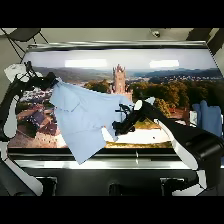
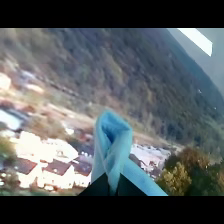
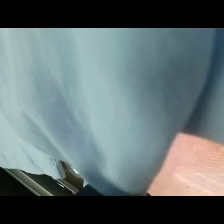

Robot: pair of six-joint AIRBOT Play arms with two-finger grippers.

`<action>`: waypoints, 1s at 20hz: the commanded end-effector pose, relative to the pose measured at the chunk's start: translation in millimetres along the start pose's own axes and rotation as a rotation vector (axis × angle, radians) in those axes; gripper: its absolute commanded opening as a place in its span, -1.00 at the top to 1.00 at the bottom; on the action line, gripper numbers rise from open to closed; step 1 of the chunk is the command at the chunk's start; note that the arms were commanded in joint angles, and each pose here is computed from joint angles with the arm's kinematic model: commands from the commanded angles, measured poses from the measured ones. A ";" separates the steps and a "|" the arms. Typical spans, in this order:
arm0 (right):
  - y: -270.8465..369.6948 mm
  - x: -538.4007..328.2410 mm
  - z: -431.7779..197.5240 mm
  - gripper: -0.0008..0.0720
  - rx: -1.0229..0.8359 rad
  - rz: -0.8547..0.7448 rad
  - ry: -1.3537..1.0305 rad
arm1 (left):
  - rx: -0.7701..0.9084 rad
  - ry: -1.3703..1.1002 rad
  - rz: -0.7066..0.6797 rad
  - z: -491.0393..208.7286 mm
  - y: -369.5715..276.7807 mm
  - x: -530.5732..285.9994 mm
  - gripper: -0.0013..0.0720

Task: Fold the shirts.

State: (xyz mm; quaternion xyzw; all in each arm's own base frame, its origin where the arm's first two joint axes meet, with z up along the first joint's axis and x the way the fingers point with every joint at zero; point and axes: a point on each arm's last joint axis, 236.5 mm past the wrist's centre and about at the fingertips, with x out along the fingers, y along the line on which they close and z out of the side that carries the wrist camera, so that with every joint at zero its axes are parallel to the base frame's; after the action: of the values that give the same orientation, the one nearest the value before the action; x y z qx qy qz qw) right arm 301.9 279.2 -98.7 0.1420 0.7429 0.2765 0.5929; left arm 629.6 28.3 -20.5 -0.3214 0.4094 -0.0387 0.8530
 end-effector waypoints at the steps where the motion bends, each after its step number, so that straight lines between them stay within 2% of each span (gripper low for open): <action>1: 0.5 -41.3 18.9 0.84 -0.100 -0.086 -0.100 | 0.100 -0.032 -0.034 14.9 -32.1 -35.3 0.88; 3: -13.6 -122.2 47.3 0.84 -0.164 -0.271 -0.287 | 0.159 -0.140 -0.067 43.9 -71.8 -85.1 0.88; 6: 0.4 -333.2 76.0 0.84 -0.249 -0.547 -0.801 | 0.260 -0.345 -0.143 78.3 -150.4 -195.6 0.88; 8: 50.5 -488.4 44.8 0.84 -0.279 -0.611 -1.248 | 0.353 -0.493 -0.207 80.5 -210.1 -291.7 0.88; 10: 109.4 -596.8 -23.1 0.84 -0.331 -0.577 -1.610 | 0.452 -0.649 -0.261 66.3 -260.1 -390.0 0.88; 12: 150.6 -644.9 -88.0 0.84 -0.393 -0.552 -1.797 | 0.521 -0.810 -0.313 41.6 -298.0 -483.3 0.88; 16: 174.1 -664.4 -156.6 0.84 -0.426 -0.532 -1.900 | 0.606 -1.111 -0.349 -5.0 -332.0 -621.3 0.89; 20: 166.4 -665.6 -177.1 0.84 -0.360 -0.524 -1.909 | 0.630 -1.191 -0.359 -24.5 -338.5 -658.1 0.89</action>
State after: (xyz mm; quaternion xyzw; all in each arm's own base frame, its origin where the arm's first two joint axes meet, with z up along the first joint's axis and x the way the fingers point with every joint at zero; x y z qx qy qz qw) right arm 306.2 24.5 548.9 0.0326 -0.0788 0.0351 0.9957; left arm 282.6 -34.0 586.0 -0.1032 -0.1740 -0.1232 0.9715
